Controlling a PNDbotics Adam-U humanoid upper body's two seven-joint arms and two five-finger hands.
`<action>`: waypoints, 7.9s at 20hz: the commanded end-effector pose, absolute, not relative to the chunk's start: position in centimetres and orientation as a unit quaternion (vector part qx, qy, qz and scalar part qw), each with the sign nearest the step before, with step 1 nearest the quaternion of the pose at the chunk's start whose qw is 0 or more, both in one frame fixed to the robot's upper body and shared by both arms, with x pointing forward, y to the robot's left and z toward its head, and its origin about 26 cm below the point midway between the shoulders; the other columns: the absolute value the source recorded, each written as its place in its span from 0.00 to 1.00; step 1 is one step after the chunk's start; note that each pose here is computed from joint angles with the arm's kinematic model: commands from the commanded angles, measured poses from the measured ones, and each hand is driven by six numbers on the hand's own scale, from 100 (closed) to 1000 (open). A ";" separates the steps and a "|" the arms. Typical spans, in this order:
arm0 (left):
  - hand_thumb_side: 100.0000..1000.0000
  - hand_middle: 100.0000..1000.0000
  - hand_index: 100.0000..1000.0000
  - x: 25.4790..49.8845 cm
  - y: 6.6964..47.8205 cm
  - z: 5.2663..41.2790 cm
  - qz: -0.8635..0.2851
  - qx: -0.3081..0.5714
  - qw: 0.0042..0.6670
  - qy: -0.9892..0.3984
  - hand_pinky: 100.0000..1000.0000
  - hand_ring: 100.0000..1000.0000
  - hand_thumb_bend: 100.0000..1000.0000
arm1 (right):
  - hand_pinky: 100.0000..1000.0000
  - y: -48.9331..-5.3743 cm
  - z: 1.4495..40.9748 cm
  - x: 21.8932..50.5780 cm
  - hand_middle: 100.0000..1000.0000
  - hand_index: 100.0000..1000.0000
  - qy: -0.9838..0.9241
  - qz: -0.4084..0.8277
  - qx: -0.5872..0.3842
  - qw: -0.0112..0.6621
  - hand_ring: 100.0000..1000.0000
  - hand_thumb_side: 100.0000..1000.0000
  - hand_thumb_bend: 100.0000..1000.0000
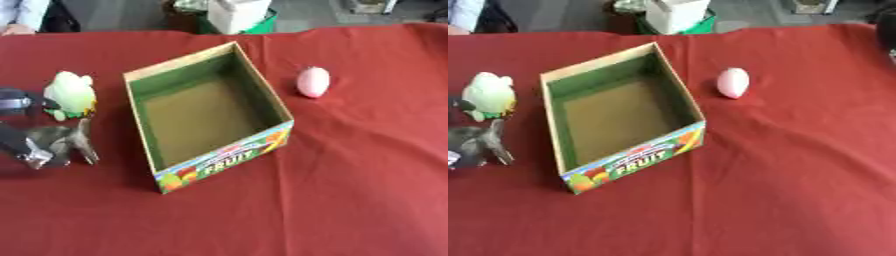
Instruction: Pick up objects on the table and place them in the box.
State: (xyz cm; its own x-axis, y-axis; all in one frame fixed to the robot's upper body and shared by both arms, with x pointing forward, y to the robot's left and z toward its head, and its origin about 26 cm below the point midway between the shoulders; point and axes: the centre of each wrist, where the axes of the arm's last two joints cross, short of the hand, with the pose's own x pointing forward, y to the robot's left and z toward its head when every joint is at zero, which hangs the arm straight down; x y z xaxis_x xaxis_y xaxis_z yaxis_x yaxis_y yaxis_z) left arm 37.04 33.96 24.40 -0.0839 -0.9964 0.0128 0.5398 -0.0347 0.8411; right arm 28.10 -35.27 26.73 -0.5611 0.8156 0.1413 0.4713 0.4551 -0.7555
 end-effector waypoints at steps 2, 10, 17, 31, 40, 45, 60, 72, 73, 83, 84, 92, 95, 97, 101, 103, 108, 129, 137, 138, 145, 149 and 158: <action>0.40 0.96 1.00 37.5 34.5 25.1 -0.642 0.331 0.598 -0.347 0.92 0.90 0.62 | 0.65 -35.1 27.6 27.9 0.82 0.88 -0.817 0.343 -0.397 0.239 0.83 1.00 0.21; 0.35 0.95 1.00 38.1 35.2 23.9 -0.652 0.325 0.601 -0.328 0.93 0.91 0.52 | 0.65 -35.0 27.6 27.9 0.82 0.88 -0.820 0.339 -0.395 0.239 0.83 1.00 0.21; 0.32 0.95 1.00 38.3 35.9 23.6 -0.674 0.327 0.583 -0.315 0.93 0.90 0.33 | 0.65 -35.0 27.6 27.9 0.82 0.88 -0.821 0.338 -0.392 0.241 0.82 1.00 0.20; 0.32 0.62 0.78 38.8 35.7 24.2 -0.676 0.337 0.571 -0.323 0.80 0.73 0.18 | 0.65 -35.0 27.4 27.9 0.81 0.88 -0.822 0.335 -0.390 0.246 0.82 1.00 0.19; 0.24 0.43 0.46 38.7 35.0 24.7 -0.661 0.336 0.576 -0.343 0.63 0.53 0.00 | 0.65 -35.1 27.2 27.9 0.81 0.88 -0.820 0.333 -0.392 0.250 0.82 1.00 0.18; 0.28 0.39 0.41 38.6 34.9 24.9 -0.645 0.338 0.582 -0.361 0.58 0.48 0.00 | 0.65 -35.1 27.1 27.9 0.81 0.88 -0.820 0.332 -0.392 0.251 0.82 1.00 0.17; 0.32 0.28 0.21 37.5 33.4 27.7 -0.598 0.398 0.560 -0.413 0.45 0.36 0.00 | 0.66 -35.1 27.2 27.9 0.81 0.88 -0.822 0.331 -0.390 0.252 0.83 1.00 0.16; 0.29 0.25 0.20 35.3 29.4 31.9 -0.601 0.394 0.491 -0.493 0.42 0.34 0.00 | 0.66 -35.2 27.2 27.9 0.81 0.88 -0.823 0.328 -0.389 0.254 0.83 1.00 0.15; 0.29 0.25 0.20 35.1 28.7 32.5 -0.601 0.393 0.481 -0.503 0.42 0.33 0.00 | 0.66 -35.2 27.2 27.9 0.81 0.88 -0.823 0.329 -0.388 0.254 0.83 1.00 0.15; 0.29 0.25 0.20 36.0 23.7 35.5 -0.597 0.378 0.442 -0.552 0.42 0.33 0.00 | 0.66 -35.0 27.3 27.9 0.81 0.88 -0.824 0.334 -0.381 0.252 0.83 1.00 0.15; 0.28 0.25 0.20 36.3 23.0 35.6 -0.598 0.378 0.439 -0.555 0.42 0.33 0.00 | 0.66 -35.0 27.4 27.9 0.81 0.88 -0.825 0.334 -0.380 0.251 0.83 1.00 0.15; 0.28 0.26 0.21 39.0 18.1 34.8 -0.596 0.368 0.429 -0.570 0.41 0.33 0.00 | 0.66 -34.7 27.7 28.1 0.81 0.88 -0.829 0.337 -0.372 0.245 0.83 1.00 0.14; 0.28 0.26 0.21 40.1 16.7 33.9 -0.599 0.364 0.432 -0.568 0.41 0.33 0.00 | 0.66 -34.6 27.8 28.1 0.81 0.88 -0.831 0.337 -0.370 0.243 0.83 1.00 0.14; 0.28 0.27 0.21 40.8 15.8 33.2 -0.600 0.363 0.434 -0.565 0.41 0.34 0.00 | 0.66 -34.5 27.8 28.1 0.81 0.88 -0.832 0.337 -0.368 0.242 0.83 1.00 0.14; 0.28 0.27 0.22 42.2 14.4 31.5 -0.604 0.367 0.442 -0.553 0.41 0.34 0.00 | 0.66 -34.3 28.0 28.2 0.81 0.88 -0.835 0.336 -0.364 0.239 0.83 1.00 0.14; 0.28 0.28 0.24 42.9 14.0 30.5 -0.606 0.366 0.448 -0.546 0.42 0.35 0.00 | 0.66 -34.3 28.1 28.2 0.81 0.88 -0.836 0.336 -0.363 0.238 0.83 1.00 0.14; 0.28 0.33 0.30 44.4 13.5 28.0 -0.627 0.359 0.463 -0.514 0.46 0.40 0.00 | 0.66 -34.2 28.2 28.3 0.81 0.88 -0.838 0.334 -0.360 0.236 0.83 1.00 0.14; 0.49 0.82 0.86 46.5 14.6 25.2 -0.712 0.307 0.482 -0.409 0.70 0.77 0.62 | 0.66 -34.0 28.5 28.3 0.81 0.88 -0.841 0.331 -0.358 0.235 0.83 1.00 0.13; 0.49 0.93 1.00 46.5 14.8 25.3 -0.716 0.314 0.477 -0.402 0.75 0.83 0.88 | 0.66 -34.1 28.4 28.3 0.81 0.88 -0.841 0.329 -0.358 0.238 0.82 1.00 0.13; 0.48 0.93 1.00 46.6 14.9 25.4 -0.716 0.315 0.477 -0.401 0.75 0.83 0.88 | 0.66 -34.1 28.3 28.3 0.81 0.88 -0.841 0.328 -0.358 0.239 0.82 1.00 0.13; 0.54 0.90 0.98 45.6 14.6 27.3 -0.707 0.311 0.461 -0.437 0.74 0.81 0.79 | 0.66 -34.2 28.2 28.3 0.81 0.88 -0.840 0.326 -0.359 0.243 0.82 1.00 0.12; 0.57 0.89 0.97 44.0 14.5 29.9 -0.685 0.320 0.444 -0.481 0.73 0.80 0.76 | 0.66 -34.3 28.2 28.3 0.81 0.88 -0.840 0.325 -0.360 0.243 0.82 1.00 0.12; 0.66 0.85 0.93 39.1 16.1 34.7 -0.603 0.347 0.398 -0.598 0.72 0.77 0.69 | 0.66 -34.3 28.2 28.2 0.81 0.88 -0.841 0.321 -0.360 0.247 0.83 1.00 0.11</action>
